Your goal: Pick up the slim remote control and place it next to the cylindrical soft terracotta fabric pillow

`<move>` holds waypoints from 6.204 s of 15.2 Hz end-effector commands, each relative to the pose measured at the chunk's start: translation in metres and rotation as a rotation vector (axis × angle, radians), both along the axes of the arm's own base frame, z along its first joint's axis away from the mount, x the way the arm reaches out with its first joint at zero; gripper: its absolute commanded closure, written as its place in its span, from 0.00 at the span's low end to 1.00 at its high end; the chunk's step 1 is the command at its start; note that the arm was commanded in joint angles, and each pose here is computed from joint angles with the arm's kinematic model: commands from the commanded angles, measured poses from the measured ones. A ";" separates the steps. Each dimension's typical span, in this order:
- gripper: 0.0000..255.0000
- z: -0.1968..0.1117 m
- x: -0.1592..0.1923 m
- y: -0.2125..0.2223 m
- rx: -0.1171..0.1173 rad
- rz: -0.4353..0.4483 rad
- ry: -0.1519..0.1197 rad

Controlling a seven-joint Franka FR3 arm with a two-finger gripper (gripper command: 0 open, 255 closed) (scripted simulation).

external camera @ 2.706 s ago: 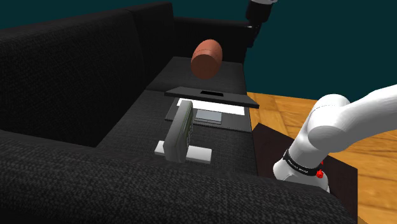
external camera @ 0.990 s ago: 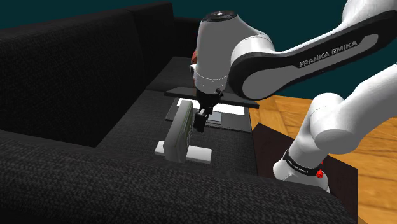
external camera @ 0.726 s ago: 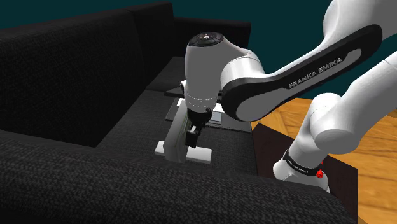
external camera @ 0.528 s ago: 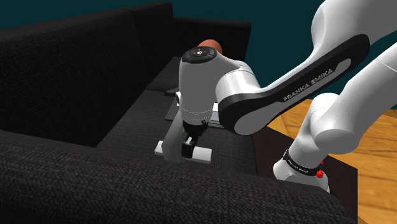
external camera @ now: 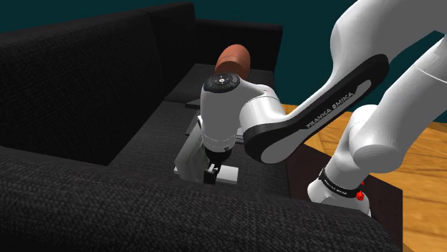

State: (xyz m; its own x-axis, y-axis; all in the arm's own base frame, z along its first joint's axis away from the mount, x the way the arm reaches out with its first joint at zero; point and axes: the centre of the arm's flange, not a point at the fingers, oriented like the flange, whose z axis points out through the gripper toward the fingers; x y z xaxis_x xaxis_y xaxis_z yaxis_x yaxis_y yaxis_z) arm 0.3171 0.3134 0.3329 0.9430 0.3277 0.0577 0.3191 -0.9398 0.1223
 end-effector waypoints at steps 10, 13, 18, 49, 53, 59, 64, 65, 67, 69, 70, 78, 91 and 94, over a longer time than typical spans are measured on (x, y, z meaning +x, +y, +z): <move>1.00 -0.003 0.000 0.000 0.000 0.000 -0.001; 1.00 -0.003 0.000 0.000 0.000 0.000 -0.001; 1.00 0.003 0.000 0.000 0.000 0.000 -0.001; 1.00 0.166 0.000 0.000 0.000 0.000 -0.001; 1.00 0.187 0.000 0.000 0.000 0.000 -0.001; 1.00 0.219 0.000 0.000 0.000 0.000 -0.001; 1.00 0.245 0.000 0.000 0.000 0.000 -0.001; 1.00 0.251 0.000 0.000 0.000 0.000 -0.001; 1.00 0.261 0.000 0.000 0.000 0.000 -0.001; 1.00 0.270 0.000 0.000 0.000 0.000 -0.001; 1.00 0.270 0.005 -0.012 0.000 0.000 -0.001; 1.00 0.271 0.039 -0.112 0.000 0.000 -0.001; 1.00 0.271 0.094 -0.275 0.000 0.000 -0.001; 1.00 0.271 0.107 -0.312 0.000 0.000 -0.001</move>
